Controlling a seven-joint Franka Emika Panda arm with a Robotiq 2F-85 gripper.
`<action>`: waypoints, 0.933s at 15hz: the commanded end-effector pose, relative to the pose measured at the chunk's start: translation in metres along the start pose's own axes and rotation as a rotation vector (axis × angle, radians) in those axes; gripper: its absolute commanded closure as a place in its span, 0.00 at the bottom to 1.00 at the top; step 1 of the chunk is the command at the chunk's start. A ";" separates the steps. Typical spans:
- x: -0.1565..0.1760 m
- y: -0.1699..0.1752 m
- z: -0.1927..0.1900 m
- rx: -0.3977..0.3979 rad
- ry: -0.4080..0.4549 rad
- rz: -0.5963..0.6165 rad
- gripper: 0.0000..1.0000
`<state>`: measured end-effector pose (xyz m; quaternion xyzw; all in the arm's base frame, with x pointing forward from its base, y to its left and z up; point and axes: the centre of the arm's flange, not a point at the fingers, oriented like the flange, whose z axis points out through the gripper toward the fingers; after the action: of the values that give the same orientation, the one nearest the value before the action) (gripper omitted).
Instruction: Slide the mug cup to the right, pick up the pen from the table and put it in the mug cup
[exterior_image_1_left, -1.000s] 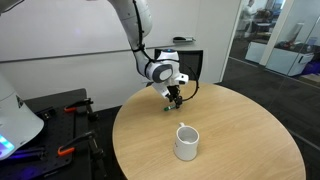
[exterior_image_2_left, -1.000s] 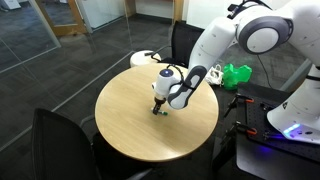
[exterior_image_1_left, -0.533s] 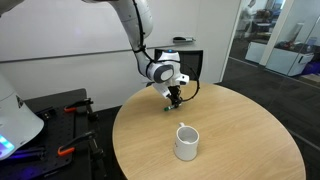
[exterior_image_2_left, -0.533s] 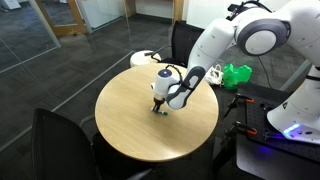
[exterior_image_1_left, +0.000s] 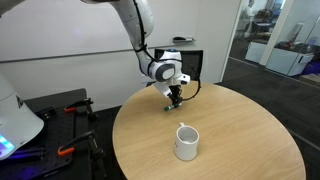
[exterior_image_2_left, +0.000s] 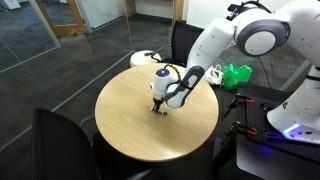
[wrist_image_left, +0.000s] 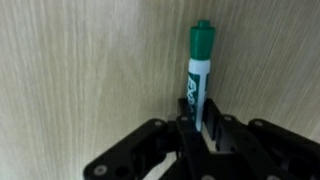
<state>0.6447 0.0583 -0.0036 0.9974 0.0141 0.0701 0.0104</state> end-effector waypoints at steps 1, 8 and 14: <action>0.004 -0.003 -0.009 -0.022 -0.034 0.016 0.95; 0.003 0.001 -0.040 -0.087 -0.014 0.154 0.95; 0.003 0.003 -0.071 -0.171 -0.002 0.238 0.95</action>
<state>0.6525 0.0528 0.0361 0.9910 -0.0816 0.0837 0.0658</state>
